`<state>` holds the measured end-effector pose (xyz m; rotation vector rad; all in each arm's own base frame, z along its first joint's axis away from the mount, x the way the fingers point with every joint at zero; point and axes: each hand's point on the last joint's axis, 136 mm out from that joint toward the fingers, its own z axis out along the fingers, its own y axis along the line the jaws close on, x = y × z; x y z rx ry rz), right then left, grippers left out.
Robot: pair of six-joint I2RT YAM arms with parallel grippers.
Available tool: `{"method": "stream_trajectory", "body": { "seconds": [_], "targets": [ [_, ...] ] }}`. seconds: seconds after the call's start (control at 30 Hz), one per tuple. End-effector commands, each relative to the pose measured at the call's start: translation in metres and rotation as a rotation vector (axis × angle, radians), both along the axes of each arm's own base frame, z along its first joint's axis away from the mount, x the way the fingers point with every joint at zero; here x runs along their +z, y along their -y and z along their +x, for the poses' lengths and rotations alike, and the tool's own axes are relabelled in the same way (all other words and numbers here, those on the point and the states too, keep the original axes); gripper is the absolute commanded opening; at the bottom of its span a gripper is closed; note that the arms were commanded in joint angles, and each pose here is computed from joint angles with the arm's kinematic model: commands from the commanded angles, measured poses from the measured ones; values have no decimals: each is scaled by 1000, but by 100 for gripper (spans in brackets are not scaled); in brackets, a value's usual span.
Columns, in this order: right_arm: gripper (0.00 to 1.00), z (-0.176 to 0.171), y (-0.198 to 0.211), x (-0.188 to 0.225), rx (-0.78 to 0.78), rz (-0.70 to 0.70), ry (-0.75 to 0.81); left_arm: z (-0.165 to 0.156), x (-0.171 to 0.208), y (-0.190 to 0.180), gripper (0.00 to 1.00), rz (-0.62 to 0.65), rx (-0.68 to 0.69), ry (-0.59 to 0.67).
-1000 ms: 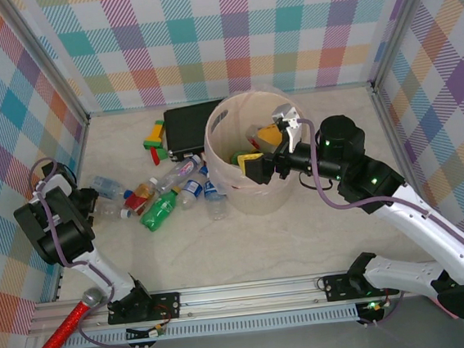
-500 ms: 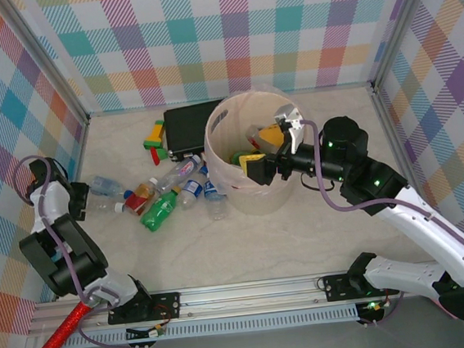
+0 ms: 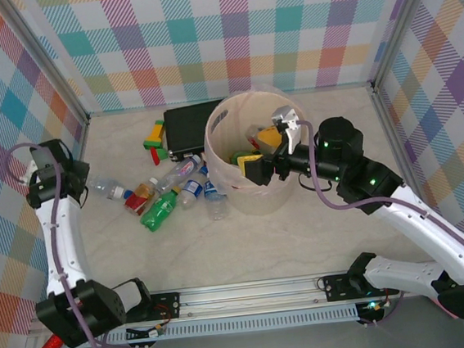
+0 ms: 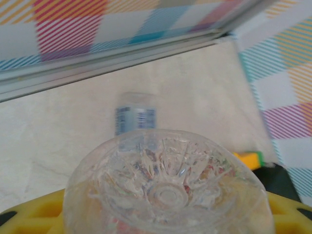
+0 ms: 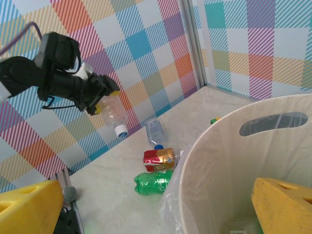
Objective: Put the plastic bottles in the bin
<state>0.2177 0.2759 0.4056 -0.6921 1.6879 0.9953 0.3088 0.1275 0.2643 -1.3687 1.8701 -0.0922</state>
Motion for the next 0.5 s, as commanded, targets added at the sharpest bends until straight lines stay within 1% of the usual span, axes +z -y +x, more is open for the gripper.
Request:
{"method": "stream_trajectory", "body": {
  "seconds": [0.0,0.17,0.3,0.47],
  "targets": [
    [99,-1,-3,3,7,21,7,4,45,21,50,132,-57,62],
    [99,-1,0,2,-5,17,6,23,91,75,50,245,-205,140],
    [99,-1,2,1,-12,13,6,34,120,118,51,319,-315,194],
    [99,-2,3,-1,-18,15,0,40,165,189,53,534,-478,291]
  ]
}}
